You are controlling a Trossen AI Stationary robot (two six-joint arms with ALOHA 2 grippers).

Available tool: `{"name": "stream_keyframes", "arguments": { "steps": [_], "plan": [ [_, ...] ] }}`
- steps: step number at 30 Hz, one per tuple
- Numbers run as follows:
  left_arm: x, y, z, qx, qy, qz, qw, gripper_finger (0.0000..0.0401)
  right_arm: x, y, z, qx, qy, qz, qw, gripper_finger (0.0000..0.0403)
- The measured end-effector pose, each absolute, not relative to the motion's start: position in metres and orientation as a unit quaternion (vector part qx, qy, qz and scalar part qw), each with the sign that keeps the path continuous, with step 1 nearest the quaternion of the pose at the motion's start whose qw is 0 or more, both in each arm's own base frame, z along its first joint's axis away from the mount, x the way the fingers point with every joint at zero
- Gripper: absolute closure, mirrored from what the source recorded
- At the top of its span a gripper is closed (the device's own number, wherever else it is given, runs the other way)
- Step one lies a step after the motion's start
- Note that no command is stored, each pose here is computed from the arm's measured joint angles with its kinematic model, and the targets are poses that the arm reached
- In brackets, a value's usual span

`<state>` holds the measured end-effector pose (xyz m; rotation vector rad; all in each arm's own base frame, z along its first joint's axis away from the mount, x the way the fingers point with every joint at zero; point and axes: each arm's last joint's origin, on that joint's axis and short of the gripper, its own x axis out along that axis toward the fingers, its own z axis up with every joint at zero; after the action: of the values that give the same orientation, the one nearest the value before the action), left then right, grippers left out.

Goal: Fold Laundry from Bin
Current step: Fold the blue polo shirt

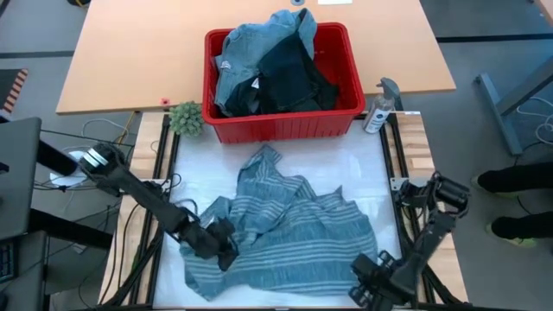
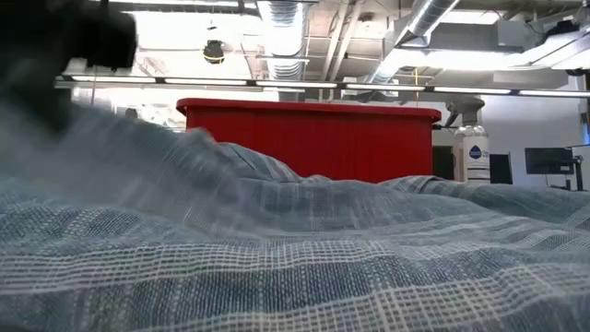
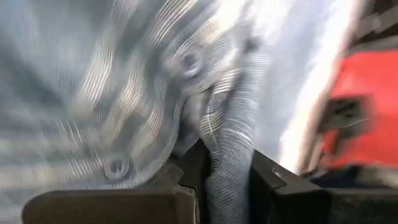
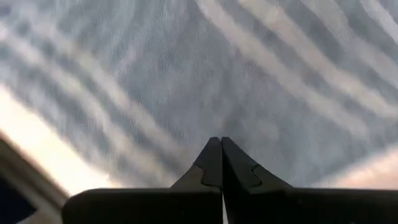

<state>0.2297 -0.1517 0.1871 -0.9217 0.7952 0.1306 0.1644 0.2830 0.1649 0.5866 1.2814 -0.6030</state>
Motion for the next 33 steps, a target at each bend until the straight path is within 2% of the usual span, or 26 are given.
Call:
{"name": "stream_keyframes", "arguments": {
  "steps": [4, 7, 11, 15, 17, 21, 24, 30, 33],
  "plan": [
    [0.229, -0.127, 0.224, -0.443, 0.285, 0.071, 0.847, 0.0344, 0.158, 0.288, 0.193, 0.237, 0.577, -0.279, 0.730, 0.0372],
    [0.223, -0.109, 0.251, -0.472, 0.238, 0.057, 0.847, 0.0344, 0.168, 0.276, 0.229, 0.215, 0.545, -0.270, 0.764, 0.0353],
    [0.204, -0.095, 0.260, -0.499, 0.290, 0.048, 0.815, 0.0344, 0.180, 0.252, 0.261, 0.191, 0.497, -0.254, 0.808, 0.0339],
    [0.185, -0.095, 0.250, -0.488, 0.349, 0.106, 0.793, 0.0344, 0.194, 0.231, 0.263, 0.181, 0.486, -0.257, 0.815, 0.0339],
    [0.184, -0.102, 0.252, -0.481, 0.324, 0.101, 0.808, 0.0344, 0.203, 0.224, 0.256, 0.173, 0.485, -0.255, 0.819, 0.0343],
    [0.194, -0.123, 0.272, -0.493, 0.222, 0.016, 0.841, 0.0358, 0.225, 0.219, 0.240, 0.176, 0.460, -0.231, 0.839, 0.0355],
    [0.195, -0.139, 0.256, -0.470, 0.257, 0.025, 0.844, 0.0393, 0.235, 0.216, 0.226, 0.187, 0.443, -0.212, 0.851, 0.0378],
    [0.190, -0.159, 0.201, -0.428, 0.355, 0.152, 0.817, 0.0401, 0.235, 0.207, 0.206, 0.202, 0.440, -0.230, 0.844, 0.0386],
    [0.193, -0.165, 0.180, -0.408, 0.381, 0.179, 0.810, 0.0401, 0.234, 0.207, 0.202, 0.205, 0.440, -0.232, 0.843, 0.0387]
  ]
}}
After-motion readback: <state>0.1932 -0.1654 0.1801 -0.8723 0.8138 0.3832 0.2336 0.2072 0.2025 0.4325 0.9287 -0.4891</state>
